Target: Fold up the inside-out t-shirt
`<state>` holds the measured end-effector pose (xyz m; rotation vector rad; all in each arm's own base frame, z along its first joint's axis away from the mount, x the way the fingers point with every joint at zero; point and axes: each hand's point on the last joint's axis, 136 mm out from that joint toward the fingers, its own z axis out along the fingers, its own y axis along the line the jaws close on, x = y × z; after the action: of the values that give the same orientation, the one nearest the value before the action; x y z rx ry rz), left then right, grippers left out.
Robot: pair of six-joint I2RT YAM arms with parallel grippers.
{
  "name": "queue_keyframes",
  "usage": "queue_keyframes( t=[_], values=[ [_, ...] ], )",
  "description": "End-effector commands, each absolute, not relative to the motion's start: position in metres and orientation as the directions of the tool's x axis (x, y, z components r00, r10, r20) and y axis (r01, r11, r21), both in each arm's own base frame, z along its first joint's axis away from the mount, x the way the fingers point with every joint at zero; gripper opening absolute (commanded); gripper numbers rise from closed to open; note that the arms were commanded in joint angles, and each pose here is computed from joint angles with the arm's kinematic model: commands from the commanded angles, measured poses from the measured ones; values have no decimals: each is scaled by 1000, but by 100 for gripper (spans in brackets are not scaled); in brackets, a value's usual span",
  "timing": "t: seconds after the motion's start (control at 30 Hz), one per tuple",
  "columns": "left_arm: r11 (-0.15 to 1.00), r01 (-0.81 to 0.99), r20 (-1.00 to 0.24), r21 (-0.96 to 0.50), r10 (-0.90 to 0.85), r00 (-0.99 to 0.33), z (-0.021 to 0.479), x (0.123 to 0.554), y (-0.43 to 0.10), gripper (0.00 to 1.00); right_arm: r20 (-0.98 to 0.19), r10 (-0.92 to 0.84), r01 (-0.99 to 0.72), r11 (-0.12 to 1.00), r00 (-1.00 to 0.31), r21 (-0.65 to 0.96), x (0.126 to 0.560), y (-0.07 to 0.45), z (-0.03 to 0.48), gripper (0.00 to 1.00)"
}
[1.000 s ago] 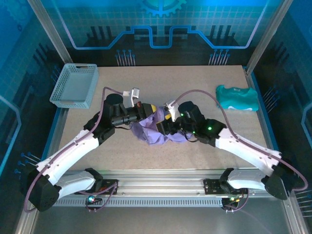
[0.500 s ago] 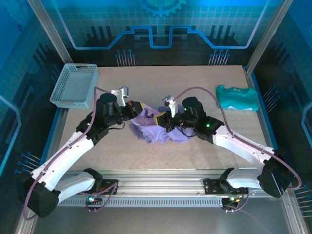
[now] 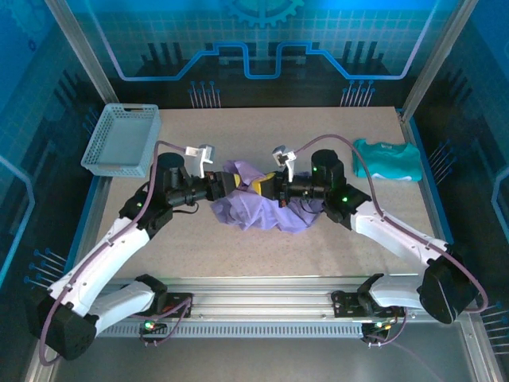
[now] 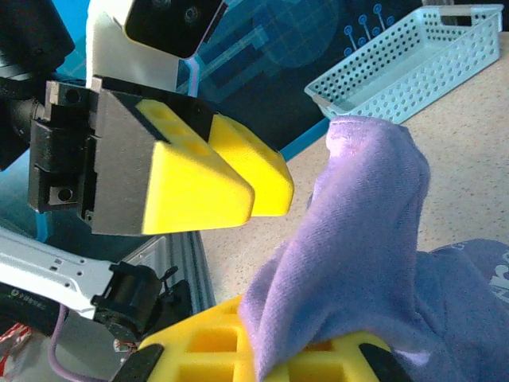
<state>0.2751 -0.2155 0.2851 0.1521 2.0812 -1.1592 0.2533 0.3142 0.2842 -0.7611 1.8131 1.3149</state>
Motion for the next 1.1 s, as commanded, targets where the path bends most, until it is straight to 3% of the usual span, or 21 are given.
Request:
queue_keyframes(
  t=[0.0,0.53,0.63,0.73,0.8,0.9,1.07],
  values=[
    [481,504,-655,-717,-219,-723,295,266,-228,39,-855,-20,-831,249,-518,498,254,317,298,0],
    [410,461,-582,-787,-243,-776,289,281,-245,50,-859,-9,-830,266,-512,491,253,313,299,0],
    [383,468,-575,-797,-240,-782,292,281,-250,40,-859,-6,-829,269,-511,491,253,313,299,0],
    [357,480,-576,-801,-244,-780,299,281,-252,16,-859,-22,-822,303,-512,482,254,309,293,3],
    [359,487,-585,-796,-250,-772,306,279,-250,0,-848,-48,-775,437,-528,457,266,296,278,8],
    [380,465,-573,-800,-253,-779,314,274,-246,0,-808,-110,-622,701,-579,350,289,264,247,12],
    [407,461,-570,-788,-199,-797,330,253,-261,0,-792,-186,-545,811,-581,210,294,249,233,14]
  ],
)
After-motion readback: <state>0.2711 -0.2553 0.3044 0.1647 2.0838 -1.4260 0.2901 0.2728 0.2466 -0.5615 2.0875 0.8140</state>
